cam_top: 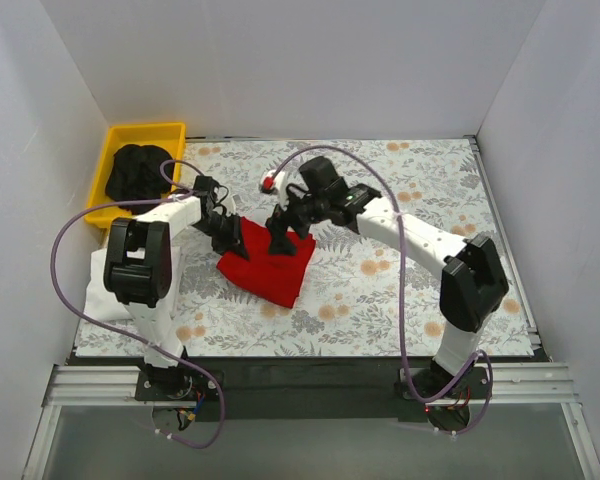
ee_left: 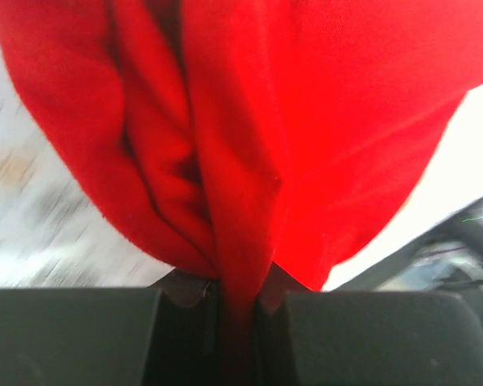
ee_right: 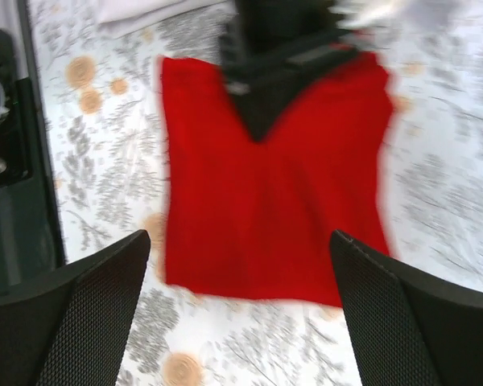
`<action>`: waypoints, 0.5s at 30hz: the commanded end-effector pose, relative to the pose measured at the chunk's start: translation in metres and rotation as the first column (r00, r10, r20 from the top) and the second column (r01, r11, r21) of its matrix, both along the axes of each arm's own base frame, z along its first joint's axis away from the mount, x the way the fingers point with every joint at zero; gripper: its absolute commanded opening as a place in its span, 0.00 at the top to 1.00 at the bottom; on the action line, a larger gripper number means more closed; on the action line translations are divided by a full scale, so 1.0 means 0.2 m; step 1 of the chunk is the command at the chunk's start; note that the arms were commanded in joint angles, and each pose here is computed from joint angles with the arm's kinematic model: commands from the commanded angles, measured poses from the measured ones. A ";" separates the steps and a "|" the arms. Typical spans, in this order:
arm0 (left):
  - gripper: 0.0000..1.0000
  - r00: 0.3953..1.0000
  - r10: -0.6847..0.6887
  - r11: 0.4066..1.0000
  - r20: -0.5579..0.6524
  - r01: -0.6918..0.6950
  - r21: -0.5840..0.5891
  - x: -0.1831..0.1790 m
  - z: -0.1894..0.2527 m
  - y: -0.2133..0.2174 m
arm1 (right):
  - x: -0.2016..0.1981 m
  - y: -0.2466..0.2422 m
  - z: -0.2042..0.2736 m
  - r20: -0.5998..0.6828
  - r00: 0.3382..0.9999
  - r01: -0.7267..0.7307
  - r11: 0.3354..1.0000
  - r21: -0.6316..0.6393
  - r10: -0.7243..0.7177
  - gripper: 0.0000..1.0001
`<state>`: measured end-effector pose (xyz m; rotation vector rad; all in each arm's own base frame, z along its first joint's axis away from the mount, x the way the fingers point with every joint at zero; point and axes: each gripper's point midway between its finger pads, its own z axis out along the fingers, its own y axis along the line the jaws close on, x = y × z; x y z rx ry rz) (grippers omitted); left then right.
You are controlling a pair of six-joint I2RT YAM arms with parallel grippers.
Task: Fold and stack the t-shirts
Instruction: Neatly place the folded tshirt to the corner
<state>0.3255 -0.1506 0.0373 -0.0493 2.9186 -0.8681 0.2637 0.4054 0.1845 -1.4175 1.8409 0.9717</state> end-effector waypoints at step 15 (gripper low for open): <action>1.00 0.956 -0.213 0.901 0.203 0.111 0.420 -0.34 0.45 0.57 | 0.21 -0.43 -0.01 0.068 0.986 0.161 0.981 -0.108 -0.155 0.02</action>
